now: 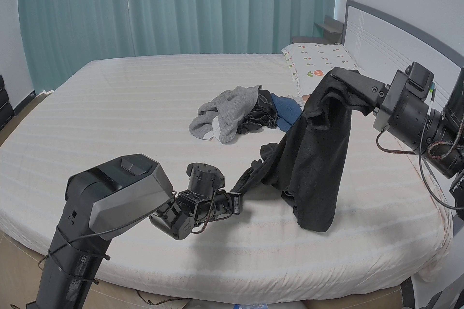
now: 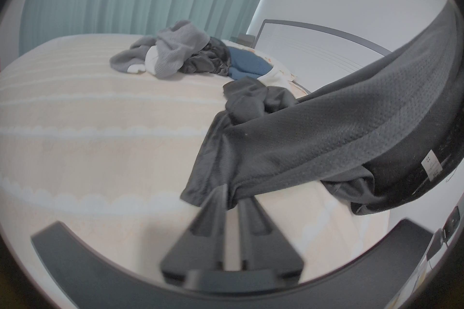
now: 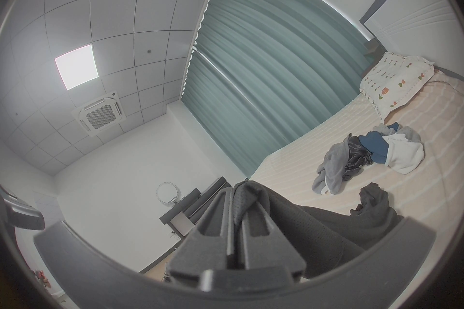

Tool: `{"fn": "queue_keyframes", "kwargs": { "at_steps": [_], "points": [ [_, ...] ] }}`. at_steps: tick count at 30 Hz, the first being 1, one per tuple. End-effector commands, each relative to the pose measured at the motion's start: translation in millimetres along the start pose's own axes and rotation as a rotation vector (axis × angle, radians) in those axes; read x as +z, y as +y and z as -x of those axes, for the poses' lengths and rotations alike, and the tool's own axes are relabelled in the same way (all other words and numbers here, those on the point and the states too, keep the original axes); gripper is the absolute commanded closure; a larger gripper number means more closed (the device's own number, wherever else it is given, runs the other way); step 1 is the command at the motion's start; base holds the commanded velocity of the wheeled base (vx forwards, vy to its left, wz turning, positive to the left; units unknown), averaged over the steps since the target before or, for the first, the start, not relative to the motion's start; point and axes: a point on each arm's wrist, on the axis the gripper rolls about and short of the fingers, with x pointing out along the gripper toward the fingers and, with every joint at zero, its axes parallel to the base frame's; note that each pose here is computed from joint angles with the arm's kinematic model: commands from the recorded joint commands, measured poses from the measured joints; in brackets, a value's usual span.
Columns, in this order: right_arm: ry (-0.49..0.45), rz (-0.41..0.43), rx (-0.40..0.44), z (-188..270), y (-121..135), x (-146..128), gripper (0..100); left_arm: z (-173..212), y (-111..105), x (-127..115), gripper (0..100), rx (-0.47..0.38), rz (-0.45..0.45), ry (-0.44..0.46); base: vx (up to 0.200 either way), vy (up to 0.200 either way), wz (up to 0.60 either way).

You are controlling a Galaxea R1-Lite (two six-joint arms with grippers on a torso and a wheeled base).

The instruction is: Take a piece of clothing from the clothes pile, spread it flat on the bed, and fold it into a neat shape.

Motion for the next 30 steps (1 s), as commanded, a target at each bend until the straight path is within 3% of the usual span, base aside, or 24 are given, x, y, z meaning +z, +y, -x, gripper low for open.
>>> {"fn": "queue_keyframes", "kwargs": {
  "at_steps": [1, 3, 5, 10, 16, 17, 20, 25, 26, 30],
  "points": [
    [0.054, -0.013, -0.089, 0, -23, -12, 100, 62, -13, 40, 100, -0.009, 0.1, -0.068, 0.0, 0.0, 0.0],
    [0.073, -0.02, -0.113, 1, -30, -18, 100, 79, -18, 50, 100, -0.018, 0.142, -0.087, 0.0, 0.0, 0.0],
    [0.114, -0.028, -0.163, -3, -46, -30, 100, 123, -30, 77, 100, -0.053, 0.244, -0.164, 0.0, 0.0, 0.0],
    [0.158, -0.013, -0.218, -17, -71, -45, 100, 186, -37, 107, 100, -0.083, 0.271, -0.286, 0.0, 0.0, 0.0],
    [0.011, 0.053, -0.131, -37, -58, -20, 100, 222, -40, 123, 100, -0.091, 0.274, -0.359, 0.0, 0.0, 0.0],
    [-0.041, 0.069, -0.109, -40, -49, -8, 100, 242, -42, 126, 100, -0.097, 0.273, -0.395, 0.0, 0.0, 0.0],
    [-0.043, 0.071, -0.107, -38, -46, -7, 100, 253, -43, 124, 100, -0.102, 0.27, -0.403, 0.0, 0.0, 0.0],
    [0.036, 0.043, -0.163, -38, -63, -31, 100, 259, -37, 115, 100, -0.076, 0.283, -0.388, 0.0, 0.0, 0.0],
    [0.087, 0.026, -0.209, -38, -78, -49, 100, 256, -30, 102, 100, -0.049, 0.3, -0.35, 0.0, 0.0, 0.0],
    [0.097, 0.006, -0.264, -35, -87, -57, 100, 257, -25, 83, 100, -0.036, 0.381, -0.294, 0.0, 0.0, 0.0]
  ]
}}
